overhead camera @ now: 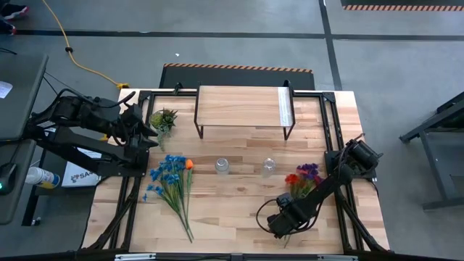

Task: Pick and place flowers into a vace then onto a shelf
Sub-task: Put the orange flowers into the right transparent flower vase

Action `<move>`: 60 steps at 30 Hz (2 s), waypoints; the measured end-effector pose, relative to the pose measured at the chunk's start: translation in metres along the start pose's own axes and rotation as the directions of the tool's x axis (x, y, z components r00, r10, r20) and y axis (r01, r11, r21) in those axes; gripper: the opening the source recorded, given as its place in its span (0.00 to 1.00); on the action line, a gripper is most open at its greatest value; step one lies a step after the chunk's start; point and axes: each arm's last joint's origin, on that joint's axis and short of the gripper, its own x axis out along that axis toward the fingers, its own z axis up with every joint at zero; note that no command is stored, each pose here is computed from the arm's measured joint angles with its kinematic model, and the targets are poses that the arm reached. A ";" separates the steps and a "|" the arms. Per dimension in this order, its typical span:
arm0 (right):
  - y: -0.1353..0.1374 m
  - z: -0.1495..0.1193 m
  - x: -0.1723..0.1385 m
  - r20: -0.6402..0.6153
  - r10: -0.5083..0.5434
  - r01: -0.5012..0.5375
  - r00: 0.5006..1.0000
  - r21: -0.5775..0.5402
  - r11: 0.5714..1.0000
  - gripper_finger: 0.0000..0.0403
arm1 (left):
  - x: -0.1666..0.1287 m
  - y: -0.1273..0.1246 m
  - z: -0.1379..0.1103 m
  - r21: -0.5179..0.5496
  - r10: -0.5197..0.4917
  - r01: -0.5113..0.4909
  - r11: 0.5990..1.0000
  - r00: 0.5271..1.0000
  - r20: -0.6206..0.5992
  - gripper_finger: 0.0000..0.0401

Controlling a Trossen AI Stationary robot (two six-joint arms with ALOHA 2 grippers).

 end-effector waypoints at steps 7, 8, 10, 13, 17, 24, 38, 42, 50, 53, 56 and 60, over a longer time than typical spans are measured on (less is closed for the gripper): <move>0.001 0.004 0.000 -0.003 -0.011 0.011 1.000 0.018 1.000 0.43 | 0.000 0.000 0.000 0.004 0.001 -0.001 1.000 1.000 0.001 0.63; 0.001 0.005 0.000 -0.004 -0.011 0.012 1.000 0.021 1.000 0.42 | 0.000 0.000 0.000 0.004 0.001 -0.001 1.000 1.000 0.001 0.63; 0.002 0.008 0.000 -0.003 -0.012 0.012 1.000 0.027 1.000 0.39 | 0.000 0.000 0.000 0.005 0.001 -0.001 1.000 1.000 0.001 0.63; 0.003 0.012 0.000 0.004 -0.008 0.008 1.000 0.030 1.000 0.34 | 0.000 0.000 0.000 0.004 0.001 -0.001 1.000 1.000 0.001 0.63; 0.002 0.017 -0.001 0.023 -0.028 0.027 0.999 0.040 0.999 0.28 | 0.000 0.000 0.000 0.007 0.001 -0.001 1.000 1.000 0.000 0.63; 0.000 0.016 0.000 0.045 -0.043 0.041 0.998 0.040 0.998 0.27 | 0.000 0.000 -0.001 0.007 0.004 -0.004 1.000 1.000 -0.008 0.63; 0.010 0.018 0.020 0.018 -0.041 0.040 0.999 0.052 0.998 0.31 | 0.000 0.001 -0.002 0.007 0.011 -0.011 1.000 1.000 -0.019 0.63; 0.010 0.018 0.020 0.014 -0.043 0.043 0.999 0.053 0.998 0.31 | 0.000 0.001 -0.002 0.000 0.010 -0.010 1.000 1.000 -0.019 0.63; 0.011 0.019 0.020 0.029 -0.037 0.036 0.999 0.052 0.998 0.31 | 0.000 0.001 -0.002 0.000 0.010 -0.010 1.000 1.000 -0.019 0.63; 0.012 0.020 0.020 0.027 -0.030 0.028 0.999 0.053 0.998 0.30 | 0.000 0.001 -0.002 0.000 0.010 -0.010 1.000 1.000 -0.019 0.63; 0.013 0.020 0.020 0.026 -0.020 0.019 0.999 0.052 0.998 0.25 | 0.000 0.001 -0.002 0.000 0.010 -0.010 1.000 1.000 -0.019 0.63; 0.014 0.020 0.020 0.028 -0.009 0.008 1.000 0.051 0.999 0.17 | 0.000 0.001 -0.002 0.000 0.010 -0.010 1.000 1.000 -0.019 0.63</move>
